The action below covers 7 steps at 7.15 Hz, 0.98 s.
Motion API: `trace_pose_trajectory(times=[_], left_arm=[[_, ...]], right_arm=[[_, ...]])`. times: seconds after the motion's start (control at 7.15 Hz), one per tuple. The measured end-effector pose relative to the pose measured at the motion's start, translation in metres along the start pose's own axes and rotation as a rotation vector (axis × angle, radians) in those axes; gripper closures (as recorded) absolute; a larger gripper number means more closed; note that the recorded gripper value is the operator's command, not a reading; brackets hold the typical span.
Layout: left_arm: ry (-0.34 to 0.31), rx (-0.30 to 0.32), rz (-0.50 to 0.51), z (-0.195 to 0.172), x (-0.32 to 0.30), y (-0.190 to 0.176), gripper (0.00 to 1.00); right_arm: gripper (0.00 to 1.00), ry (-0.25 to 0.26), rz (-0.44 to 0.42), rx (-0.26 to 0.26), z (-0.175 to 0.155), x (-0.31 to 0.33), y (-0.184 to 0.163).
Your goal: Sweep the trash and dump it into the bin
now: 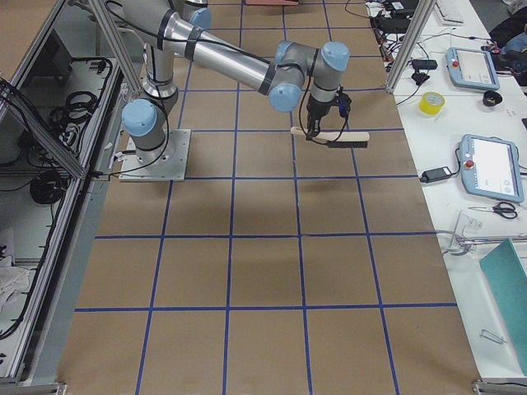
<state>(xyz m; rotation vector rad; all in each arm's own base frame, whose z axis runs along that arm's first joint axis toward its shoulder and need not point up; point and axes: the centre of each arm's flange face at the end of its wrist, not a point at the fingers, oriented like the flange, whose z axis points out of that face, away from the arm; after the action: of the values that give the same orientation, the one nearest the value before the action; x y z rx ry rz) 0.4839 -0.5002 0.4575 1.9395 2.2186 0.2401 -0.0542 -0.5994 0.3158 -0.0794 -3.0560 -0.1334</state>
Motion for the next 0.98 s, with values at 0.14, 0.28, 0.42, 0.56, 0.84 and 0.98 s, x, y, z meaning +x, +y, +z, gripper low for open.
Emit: trace_pose_trajectory(times=[0.14, 0.28, 0.42, 0.56, 0.84, 0.98], left_arm=[[-0.030, -0.068, 0.020, 0.003, -0.001, 0.023, 1.00], [-0.041, -0.108, 0.059, 0.009, 0.003, 0.041, 1.00], [-0.043, -0.139, 0.128, 0.014, 0.005, 0.050, 1.00], [-0.039, -0.181, 0.186, 0.014, 0.007, 0.055, 1.00], [-0.069, -0.316, 0.324, 0.015, 0.002, 0.043, 1.00], [-0.101, -0.390, 0.373, 0.014, -0.004, 0.026, 1.00]], right_arm=[[1.00, 0.000, -0.004, -0.015, 0.015, 0.009, 0.004], [1.00, -0.004, -0.023, -0.029, 0.030, 0.011, 0.006], [1.00, -0.004, -0.045, -0.029, 0.045, 0.012, 0.004], [1.00, -0.003, -0.058, -0.027, 0.057, 0.012, 0.001], [1.00, -0.001, -0.062, -0.028, 0.074, 0.012, -0.005], [0.97, 0.000, -0.061, -0.026, 0.081, 0.013, -0.008]])
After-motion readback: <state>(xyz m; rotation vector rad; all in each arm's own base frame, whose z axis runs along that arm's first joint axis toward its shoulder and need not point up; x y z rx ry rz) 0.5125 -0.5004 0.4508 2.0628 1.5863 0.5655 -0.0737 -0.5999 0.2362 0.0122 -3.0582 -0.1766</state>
